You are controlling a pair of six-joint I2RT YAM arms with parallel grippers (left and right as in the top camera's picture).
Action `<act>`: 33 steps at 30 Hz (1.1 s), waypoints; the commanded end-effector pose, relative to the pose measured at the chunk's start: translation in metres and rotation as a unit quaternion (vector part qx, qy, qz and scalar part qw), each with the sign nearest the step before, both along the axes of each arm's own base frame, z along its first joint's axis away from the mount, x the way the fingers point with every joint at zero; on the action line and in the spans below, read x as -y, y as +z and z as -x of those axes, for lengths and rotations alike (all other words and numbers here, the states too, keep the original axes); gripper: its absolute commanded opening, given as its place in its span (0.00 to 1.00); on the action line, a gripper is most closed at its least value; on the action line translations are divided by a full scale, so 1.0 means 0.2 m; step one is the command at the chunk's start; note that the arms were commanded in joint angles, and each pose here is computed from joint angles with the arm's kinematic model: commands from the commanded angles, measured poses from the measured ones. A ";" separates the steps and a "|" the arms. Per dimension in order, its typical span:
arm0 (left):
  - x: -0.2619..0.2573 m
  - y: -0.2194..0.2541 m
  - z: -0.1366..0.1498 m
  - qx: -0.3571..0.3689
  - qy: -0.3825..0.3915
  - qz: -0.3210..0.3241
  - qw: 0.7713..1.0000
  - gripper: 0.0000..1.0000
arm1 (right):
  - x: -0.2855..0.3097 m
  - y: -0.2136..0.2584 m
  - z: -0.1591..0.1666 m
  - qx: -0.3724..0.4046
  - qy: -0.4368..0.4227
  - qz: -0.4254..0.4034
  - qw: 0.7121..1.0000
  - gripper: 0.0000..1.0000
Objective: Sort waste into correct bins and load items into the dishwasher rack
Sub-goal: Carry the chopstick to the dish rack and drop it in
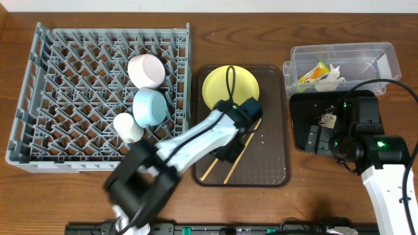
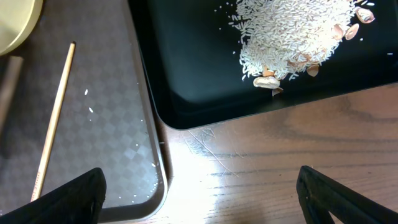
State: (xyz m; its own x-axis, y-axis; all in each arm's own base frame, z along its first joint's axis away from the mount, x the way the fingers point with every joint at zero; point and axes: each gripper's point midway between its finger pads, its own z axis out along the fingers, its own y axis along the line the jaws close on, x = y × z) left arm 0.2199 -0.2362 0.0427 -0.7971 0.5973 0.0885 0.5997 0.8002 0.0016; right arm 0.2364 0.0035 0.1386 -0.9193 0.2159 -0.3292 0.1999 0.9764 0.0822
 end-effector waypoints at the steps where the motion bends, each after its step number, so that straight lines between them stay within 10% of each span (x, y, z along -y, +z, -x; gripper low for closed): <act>1: 0.03 0.27 -0.04 0.059 -0.026 0.058 0.996 0.06 | 0.02 0.01 0.00 0.002 -0.011 0.003 1.000 0.96; 10: -0.25 0.63 -0.29 0.232 0.038 0.033 0.971 0.06 | 0.02 0.01 0.00 0.002 -0.011 0.002 1.000 0.97; 33: -0.58 0.30 -0.72 0.155 0.235 0.099 0.954 0.06 | 0.02 0.01 0.00 0.002 -0.011 0.002 1.000 0.97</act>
